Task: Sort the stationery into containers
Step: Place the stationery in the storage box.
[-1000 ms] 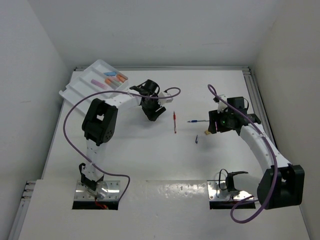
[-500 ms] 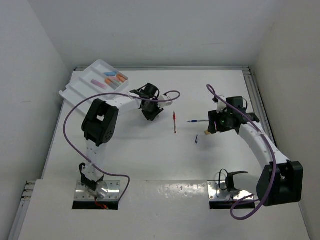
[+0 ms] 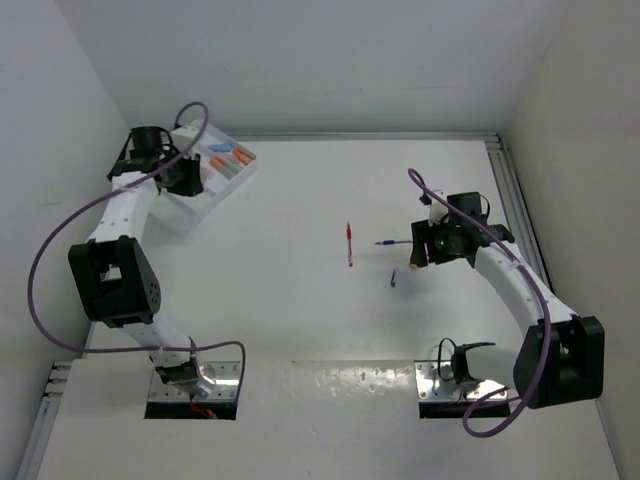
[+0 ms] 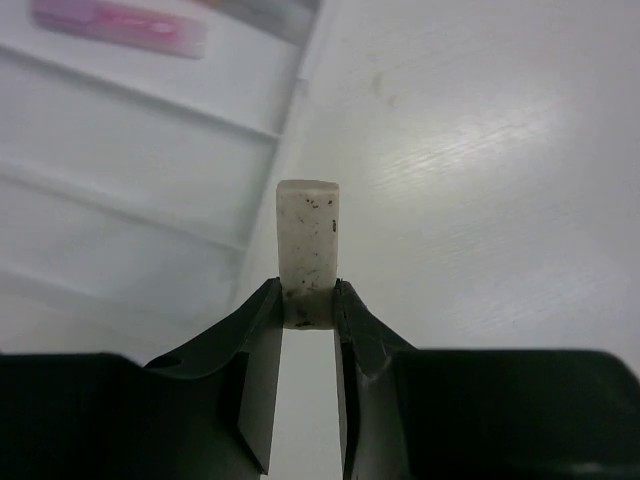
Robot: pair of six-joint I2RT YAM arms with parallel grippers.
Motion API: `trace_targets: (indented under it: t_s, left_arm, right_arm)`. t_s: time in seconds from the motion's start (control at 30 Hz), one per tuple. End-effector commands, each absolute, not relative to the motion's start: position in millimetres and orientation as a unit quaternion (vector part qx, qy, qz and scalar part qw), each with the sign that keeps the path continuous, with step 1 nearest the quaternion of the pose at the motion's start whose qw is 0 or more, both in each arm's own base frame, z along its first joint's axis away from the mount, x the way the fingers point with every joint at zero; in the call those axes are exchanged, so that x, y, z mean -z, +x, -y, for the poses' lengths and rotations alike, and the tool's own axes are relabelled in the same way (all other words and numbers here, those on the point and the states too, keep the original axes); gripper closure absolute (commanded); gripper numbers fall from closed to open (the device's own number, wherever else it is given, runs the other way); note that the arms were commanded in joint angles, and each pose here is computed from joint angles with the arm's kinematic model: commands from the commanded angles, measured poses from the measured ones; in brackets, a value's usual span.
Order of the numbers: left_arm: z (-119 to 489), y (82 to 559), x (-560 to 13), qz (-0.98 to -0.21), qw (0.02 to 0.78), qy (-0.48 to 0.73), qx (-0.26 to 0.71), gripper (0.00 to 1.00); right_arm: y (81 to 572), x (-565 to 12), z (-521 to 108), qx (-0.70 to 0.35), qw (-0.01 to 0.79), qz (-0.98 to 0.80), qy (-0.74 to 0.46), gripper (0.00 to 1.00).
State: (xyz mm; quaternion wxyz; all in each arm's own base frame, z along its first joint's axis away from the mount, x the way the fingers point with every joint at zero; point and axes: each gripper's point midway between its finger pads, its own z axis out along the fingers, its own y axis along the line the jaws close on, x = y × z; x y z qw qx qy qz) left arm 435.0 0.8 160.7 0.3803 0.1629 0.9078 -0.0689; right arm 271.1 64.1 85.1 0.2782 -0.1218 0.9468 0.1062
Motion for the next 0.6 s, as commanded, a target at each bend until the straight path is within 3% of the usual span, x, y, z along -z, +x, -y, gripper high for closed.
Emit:
trace_targets:
  t_s: [0.0, 0.23, 0.57]
  left_arm:
    - [-25, 420, -163, -0.921, 0.354, 0.125, 0.108, 1.0]
    - [-90, 415, -138, -0.938, 0.319, 0.05, 0.128, 1.0]
    - [-121, 428, -98, -0.949, 0.294, -0.008, 0.112, 0.94]
  right_arm:
    - [282, -94, -73, -0.117, 0.3, -0.938, -0.126, 0.42]
    - [278, -85, -77, -0.121, 0.291, -0.941, -0.124, 0.43]
    - [268, -70, -73, -0.111, 0.276, -0.945, -0.139, 0.42]
